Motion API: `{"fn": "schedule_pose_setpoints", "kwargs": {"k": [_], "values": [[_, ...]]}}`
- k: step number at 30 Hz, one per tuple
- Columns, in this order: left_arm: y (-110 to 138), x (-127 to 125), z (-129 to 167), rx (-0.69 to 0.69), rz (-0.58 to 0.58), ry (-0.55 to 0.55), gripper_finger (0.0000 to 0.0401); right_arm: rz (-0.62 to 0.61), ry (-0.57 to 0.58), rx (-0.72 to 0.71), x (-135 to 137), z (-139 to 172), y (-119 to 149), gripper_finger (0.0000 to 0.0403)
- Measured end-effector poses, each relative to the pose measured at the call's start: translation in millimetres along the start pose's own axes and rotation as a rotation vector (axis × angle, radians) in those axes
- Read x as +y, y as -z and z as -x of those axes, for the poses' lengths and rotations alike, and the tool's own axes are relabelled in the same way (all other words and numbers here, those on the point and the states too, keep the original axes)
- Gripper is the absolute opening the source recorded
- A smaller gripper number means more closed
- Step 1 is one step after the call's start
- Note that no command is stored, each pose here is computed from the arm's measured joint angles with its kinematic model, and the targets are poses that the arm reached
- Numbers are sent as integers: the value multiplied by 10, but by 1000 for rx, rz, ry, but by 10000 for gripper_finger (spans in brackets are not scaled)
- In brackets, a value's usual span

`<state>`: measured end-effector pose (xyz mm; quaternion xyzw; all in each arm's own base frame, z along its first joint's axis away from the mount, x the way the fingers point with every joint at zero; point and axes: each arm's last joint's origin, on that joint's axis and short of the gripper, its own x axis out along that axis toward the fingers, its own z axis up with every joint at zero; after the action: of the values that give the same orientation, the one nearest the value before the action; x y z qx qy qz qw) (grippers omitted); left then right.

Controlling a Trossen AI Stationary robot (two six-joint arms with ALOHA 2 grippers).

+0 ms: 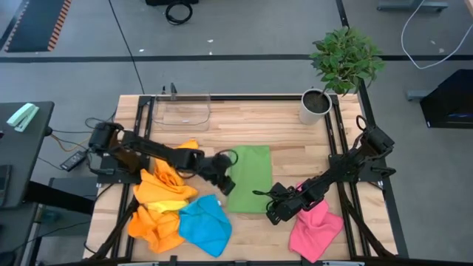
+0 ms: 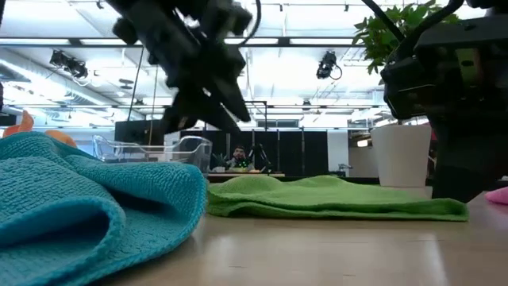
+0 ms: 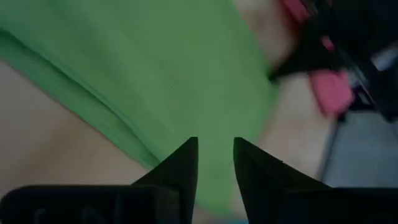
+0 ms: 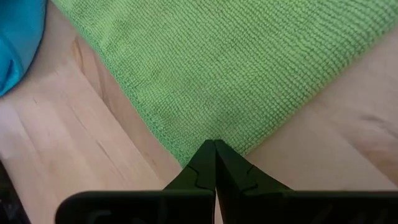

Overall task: Fold microfiber towels
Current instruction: Fold the green towel

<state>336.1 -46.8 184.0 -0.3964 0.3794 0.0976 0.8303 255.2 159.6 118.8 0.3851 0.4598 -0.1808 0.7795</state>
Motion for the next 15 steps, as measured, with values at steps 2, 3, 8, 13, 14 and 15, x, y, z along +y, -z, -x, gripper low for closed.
{"fn": "schedule_pose_setpoints", "kwargs": {"k": [2,3,8,13,14,15], "values": [[-82,122,-59,-9,-33,-44,82,0,3,5,-7,31,-20,5],[-114,191,-106,-6,-35,-66,70,-5,0,3,-4,42,-35,5],[-325,411,-233,-60,-38,-73,11,-20,-2,1,-9,54,-87,5],[-438,556,-256,-75,-47,-100,18,-27,-5,5,-10,50,-105,5],[-461,579,-268,-82,-45,-101,20,-28,-5,4,-10,50,-107,5],[-470,610,-281,-75,-41,-110,21,-28,-4,4,-11,50,-108,5]]}}
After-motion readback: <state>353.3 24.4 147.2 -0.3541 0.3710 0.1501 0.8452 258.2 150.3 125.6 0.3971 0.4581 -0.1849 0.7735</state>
